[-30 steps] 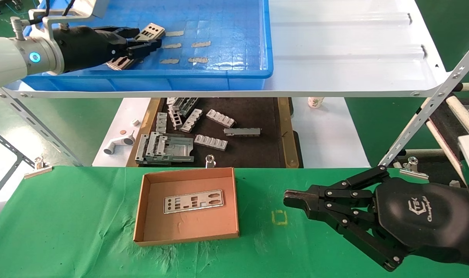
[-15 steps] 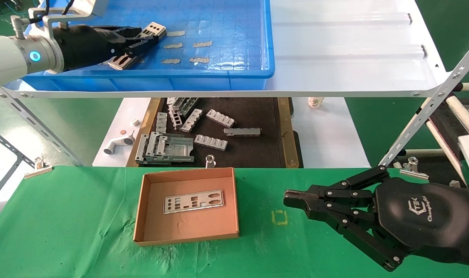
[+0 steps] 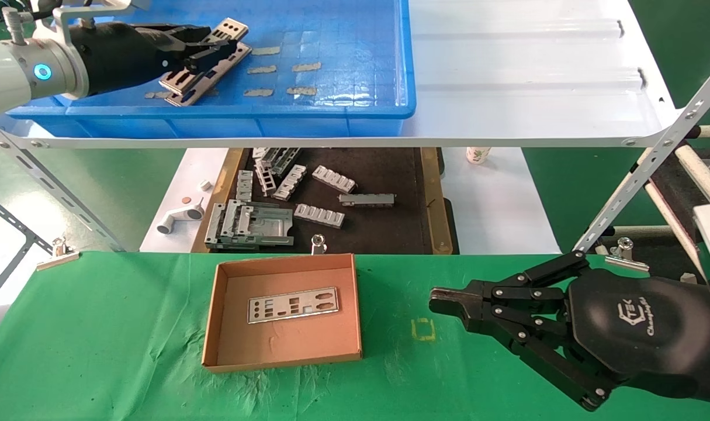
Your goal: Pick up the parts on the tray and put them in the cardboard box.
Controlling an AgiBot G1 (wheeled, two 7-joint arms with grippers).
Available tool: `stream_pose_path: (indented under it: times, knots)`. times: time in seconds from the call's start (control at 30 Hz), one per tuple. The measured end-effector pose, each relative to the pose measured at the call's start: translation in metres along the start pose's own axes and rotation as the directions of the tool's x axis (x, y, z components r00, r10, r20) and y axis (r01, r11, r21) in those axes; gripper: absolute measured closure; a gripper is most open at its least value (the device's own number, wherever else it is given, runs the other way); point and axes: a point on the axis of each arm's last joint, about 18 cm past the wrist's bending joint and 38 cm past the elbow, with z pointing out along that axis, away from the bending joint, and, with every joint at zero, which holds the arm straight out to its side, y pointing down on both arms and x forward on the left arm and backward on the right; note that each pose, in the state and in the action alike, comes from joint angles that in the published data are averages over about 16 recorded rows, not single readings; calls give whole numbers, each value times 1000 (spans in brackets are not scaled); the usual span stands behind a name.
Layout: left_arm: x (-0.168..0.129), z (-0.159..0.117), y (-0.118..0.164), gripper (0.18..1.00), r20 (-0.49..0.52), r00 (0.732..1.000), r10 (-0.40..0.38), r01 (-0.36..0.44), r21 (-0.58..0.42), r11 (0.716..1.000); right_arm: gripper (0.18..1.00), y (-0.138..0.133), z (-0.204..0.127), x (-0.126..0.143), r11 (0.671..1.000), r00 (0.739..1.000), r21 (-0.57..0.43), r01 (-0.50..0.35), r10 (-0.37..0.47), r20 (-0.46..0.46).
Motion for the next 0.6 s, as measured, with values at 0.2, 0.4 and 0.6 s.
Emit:
stream_pose_path:
  times: [0.2, 0.4, 0.6]
  knots:
    - [2, 1, 4, 723, -1, 1000, 0, 0, -11, 1000, 988, 0, 0, 0, 1000, 1000, 0, 0, 0, 0]
    - [2, 2, 8, 721, 0, 1000, -1, 1, -21, 1000, 988, 0, 0, 0, 1000, 1000, 0, 0, 0, 0]
    - [2, 3, 9, 704, 4, 1000, -3, 3, -23, 1000, 988, 0, 0, 0, 1000, 1000, 0, 0, 0, 0]
